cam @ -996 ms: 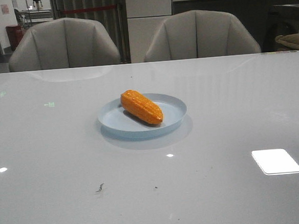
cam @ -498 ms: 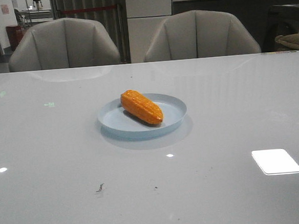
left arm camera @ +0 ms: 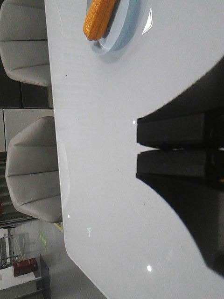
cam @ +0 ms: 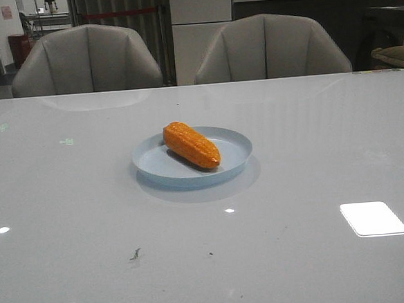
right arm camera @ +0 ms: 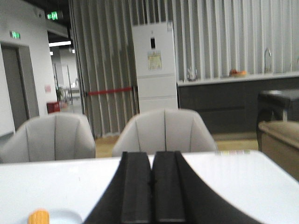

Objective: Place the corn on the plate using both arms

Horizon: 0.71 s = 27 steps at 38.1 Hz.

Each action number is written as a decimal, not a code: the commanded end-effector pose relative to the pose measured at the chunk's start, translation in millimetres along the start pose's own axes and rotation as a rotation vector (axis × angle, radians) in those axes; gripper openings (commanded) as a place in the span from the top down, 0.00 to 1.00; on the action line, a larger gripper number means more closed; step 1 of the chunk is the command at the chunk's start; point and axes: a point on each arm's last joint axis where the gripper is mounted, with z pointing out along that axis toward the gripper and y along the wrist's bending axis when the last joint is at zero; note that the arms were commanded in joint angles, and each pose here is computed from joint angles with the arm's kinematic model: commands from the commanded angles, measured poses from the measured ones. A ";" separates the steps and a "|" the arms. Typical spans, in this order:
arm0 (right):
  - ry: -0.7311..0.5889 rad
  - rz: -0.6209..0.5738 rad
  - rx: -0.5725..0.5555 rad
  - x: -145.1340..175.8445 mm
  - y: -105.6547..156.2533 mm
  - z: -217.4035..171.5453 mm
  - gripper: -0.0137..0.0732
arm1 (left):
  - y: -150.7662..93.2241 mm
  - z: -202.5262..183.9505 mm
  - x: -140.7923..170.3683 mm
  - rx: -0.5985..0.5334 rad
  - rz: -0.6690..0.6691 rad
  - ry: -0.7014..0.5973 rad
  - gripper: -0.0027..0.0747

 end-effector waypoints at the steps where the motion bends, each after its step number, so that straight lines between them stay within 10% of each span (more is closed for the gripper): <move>1: -0.072 -0.002 0.001 3.8 -1.3 -2.0 0.77 | 0.2 0.7 4.5 -0.010 -0.019 -0.062 0.84; 27: 0.168 -0.002 0.015 49.0 -5.4 -3.6 0.77 | 0.2 0.7 4.5 -0.010 -0.019 -0.062 0.84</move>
